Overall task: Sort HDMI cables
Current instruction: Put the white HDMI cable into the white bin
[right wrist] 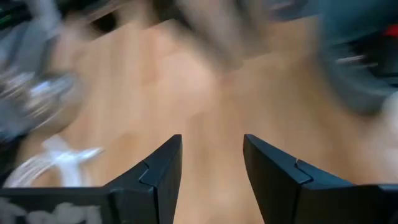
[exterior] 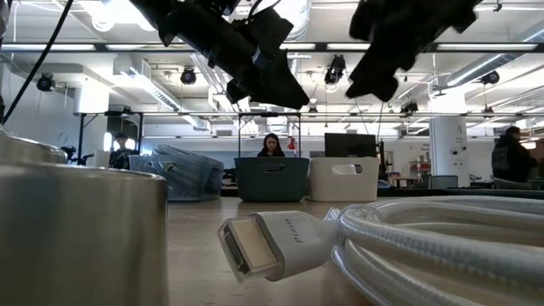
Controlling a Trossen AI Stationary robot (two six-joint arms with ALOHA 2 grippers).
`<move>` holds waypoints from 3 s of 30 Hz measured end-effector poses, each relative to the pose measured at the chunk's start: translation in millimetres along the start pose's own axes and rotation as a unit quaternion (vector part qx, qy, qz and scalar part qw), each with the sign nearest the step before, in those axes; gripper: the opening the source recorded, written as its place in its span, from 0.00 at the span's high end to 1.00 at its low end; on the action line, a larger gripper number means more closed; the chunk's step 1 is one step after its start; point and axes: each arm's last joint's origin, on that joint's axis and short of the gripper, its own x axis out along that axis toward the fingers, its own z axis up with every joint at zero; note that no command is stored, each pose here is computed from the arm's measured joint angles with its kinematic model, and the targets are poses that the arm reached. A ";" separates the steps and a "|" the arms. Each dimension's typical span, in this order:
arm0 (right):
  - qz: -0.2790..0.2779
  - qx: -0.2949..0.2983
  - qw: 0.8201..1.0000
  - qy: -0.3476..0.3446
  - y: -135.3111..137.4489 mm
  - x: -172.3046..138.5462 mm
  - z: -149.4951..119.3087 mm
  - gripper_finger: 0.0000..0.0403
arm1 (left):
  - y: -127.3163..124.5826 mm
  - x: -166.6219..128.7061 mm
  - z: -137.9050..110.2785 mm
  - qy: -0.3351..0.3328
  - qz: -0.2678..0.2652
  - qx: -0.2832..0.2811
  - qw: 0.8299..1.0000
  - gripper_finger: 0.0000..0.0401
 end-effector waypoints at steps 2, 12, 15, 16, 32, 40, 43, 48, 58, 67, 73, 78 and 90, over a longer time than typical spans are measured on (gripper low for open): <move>0.037 -0.016 0.999 0.019 25.2 3.7 -10.8 0.59 | 0.0 0.0 0.0 0.000 0.000 0.000 1.000 0.72; 0.077 -0.067 0.988 0.114 132.4 39.9 -86.5 0.59 | 0.0 0.0 0.0 0.000 0.000 0.000 1.000 0.72; 0.072 -0.044 0.984 0.155 148.0 53.9 -105.5 0.59 | 0.0 0.0 0.1 -0.001 0.000 0.000 1.000 0.72; 0.067 -0.037 0.983 0.164 150.7 58.9 -109.7 0.59 | 0.0 0.0 0.4 -0.002 0.000 -0.001 1.000 0.72; 0.096 -0.063 0.978 0.172 165.1 105.7 -116.1 0.59 | -0.9 -0.2 7.9 -0.037 -0.006 0.026 0.999 0.72; 0.078 -0.028 0.980 0.183 158.1 112.5 -128.4 0.59 | -0.8 -0.2 9.6 -0.045 -0.005 0.047 0.998 0.72; 0.097 -0.019 0.982 0.161 160.2 125.3 -132.8 0.59 | 0.1 0.0 11.6 -0.054 -0.004 0.064 0.997 0.72; 0.110 -0.022 0.980 0.162 160.5 138.6 -141.5 0.60 | 3.4 0.5 15.6 -0.068 0.001 0.081 0.994 0.72; 0.080 -0.075 0.976 0.189 154.2 133.2 -144.1 0.78 | 14.6 2.3 24.2 -0.100 0.017 0.091 0.991 0.72; 0.028 -0.085 0.975 0.202 141.6 101.9 -126.2 0.94 | 16.9 2.6 25.7 -0.105 0.019 0.089 0.990 0.72; -0.159 -0.160 0.966 0.125 116.6 47.9 -94.4 0.95 | 17.2 2.6 25.8 -0.107 0.019 0.088 0.990 0.72; -0.313 -0.219 0.924 -0.001 93.8 5.1 -60.5 0.95 | 17.4 2.3 27.5 -0.115 0.019 0.086 0.989 0.72; -0.467 -0.190 0.861 -0.071 20.6 -49.8 -1.8 0.96 | 17.4 2.6 26.9 -0.113 0.019 0.086 0.990 0.73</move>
